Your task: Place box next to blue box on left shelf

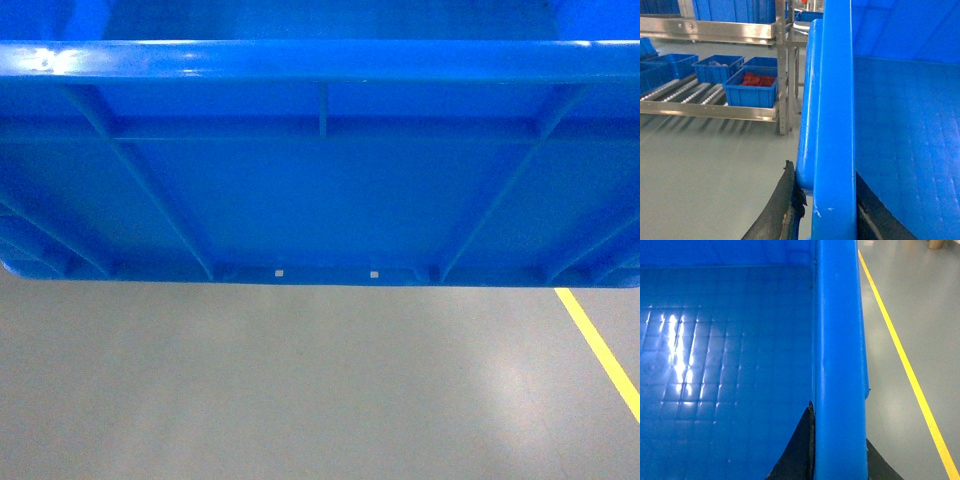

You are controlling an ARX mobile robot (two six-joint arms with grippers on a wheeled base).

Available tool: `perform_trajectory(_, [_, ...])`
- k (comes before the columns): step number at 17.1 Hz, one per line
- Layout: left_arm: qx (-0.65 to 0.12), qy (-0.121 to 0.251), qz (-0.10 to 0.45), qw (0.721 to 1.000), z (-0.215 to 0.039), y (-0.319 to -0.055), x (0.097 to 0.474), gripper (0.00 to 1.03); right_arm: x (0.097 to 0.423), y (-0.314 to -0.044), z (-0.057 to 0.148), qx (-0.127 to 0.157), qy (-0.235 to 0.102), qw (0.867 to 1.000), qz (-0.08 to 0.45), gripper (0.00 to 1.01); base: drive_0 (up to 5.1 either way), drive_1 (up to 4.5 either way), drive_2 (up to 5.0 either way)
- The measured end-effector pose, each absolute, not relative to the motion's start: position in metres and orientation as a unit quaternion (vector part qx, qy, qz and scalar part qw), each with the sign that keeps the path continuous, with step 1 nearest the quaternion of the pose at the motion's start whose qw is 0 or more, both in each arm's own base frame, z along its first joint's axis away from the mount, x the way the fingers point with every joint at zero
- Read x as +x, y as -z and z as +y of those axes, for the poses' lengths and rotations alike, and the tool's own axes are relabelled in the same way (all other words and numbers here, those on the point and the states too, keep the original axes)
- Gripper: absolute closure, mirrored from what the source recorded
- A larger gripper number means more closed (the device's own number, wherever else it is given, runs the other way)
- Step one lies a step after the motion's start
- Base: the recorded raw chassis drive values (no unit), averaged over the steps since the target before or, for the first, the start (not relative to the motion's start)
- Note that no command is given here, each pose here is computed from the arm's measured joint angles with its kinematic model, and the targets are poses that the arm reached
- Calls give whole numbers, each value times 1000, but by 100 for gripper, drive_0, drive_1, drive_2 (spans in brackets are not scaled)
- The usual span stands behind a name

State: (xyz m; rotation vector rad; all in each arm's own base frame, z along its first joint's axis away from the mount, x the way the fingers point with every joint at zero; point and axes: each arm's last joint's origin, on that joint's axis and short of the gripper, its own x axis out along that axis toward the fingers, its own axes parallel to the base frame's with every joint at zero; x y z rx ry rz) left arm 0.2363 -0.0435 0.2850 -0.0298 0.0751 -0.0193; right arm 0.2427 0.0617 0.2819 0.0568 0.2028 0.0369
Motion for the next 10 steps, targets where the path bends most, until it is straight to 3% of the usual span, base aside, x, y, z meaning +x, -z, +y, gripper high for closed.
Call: perform_trajectory(10, [-15, 9, 37, 999, -43, -285, 236, 87, 243, -282, 62, 29, -18, 994, 99, 93, -2, 425, -429])
